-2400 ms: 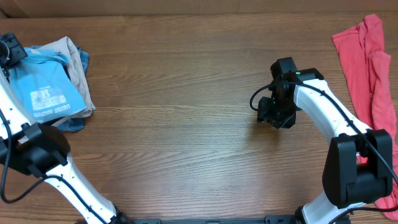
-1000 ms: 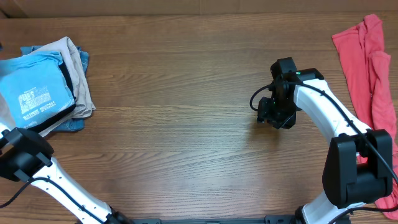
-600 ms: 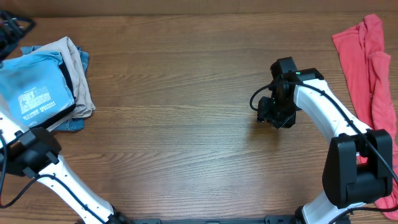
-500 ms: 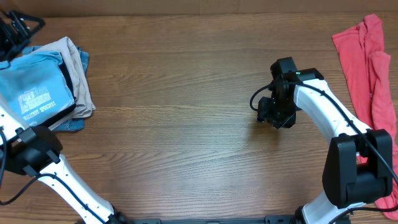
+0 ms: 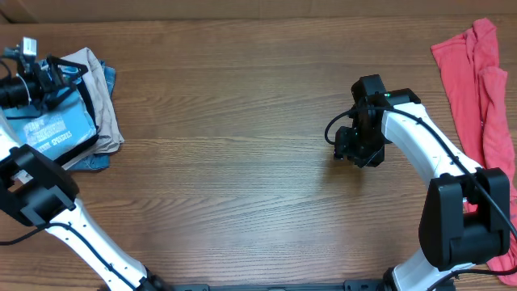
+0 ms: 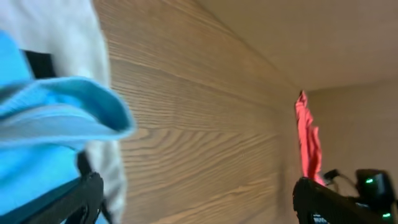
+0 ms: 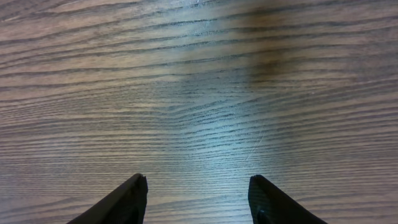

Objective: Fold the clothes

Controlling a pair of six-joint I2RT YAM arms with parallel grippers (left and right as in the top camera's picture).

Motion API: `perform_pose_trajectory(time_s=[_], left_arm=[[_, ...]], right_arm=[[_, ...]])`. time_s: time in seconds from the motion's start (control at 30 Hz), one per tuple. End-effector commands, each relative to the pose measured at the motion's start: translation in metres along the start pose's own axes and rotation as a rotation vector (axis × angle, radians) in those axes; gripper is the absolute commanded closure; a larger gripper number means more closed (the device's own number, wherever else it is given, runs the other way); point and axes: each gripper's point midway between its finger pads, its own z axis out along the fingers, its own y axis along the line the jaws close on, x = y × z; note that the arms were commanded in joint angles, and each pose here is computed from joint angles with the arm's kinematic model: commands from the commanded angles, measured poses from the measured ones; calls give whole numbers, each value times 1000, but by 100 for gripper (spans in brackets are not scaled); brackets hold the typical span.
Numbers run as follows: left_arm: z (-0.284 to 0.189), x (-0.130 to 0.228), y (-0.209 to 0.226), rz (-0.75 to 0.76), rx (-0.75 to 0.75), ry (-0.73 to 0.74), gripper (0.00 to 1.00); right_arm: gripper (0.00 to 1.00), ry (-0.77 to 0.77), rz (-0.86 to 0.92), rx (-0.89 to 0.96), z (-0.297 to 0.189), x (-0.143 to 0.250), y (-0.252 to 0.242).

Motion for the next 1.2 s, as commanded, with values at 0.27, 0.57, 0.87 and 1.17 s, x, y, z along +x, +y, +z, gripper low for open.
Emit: perform_pose_trajectory(time_s=[0.27, 0.57, 0.87, 1.17], left_arm=[[12, 10, 58, 180, 0, -68, 0], [27, 13, 57, 213, 6, -51, 0], [56, 74, 118, 171, -240, 180, 0], [51, 93, 180, 128, -524, 245, 0]], right_arm=[[44, -2, -3, 6, 1, -1, -2], [44, -2, -3, 6, 1, -1, -2], [44, 4, -2, 9, 1, 1, -3], [43, 5, -1, 9, 1, 1, -3]])
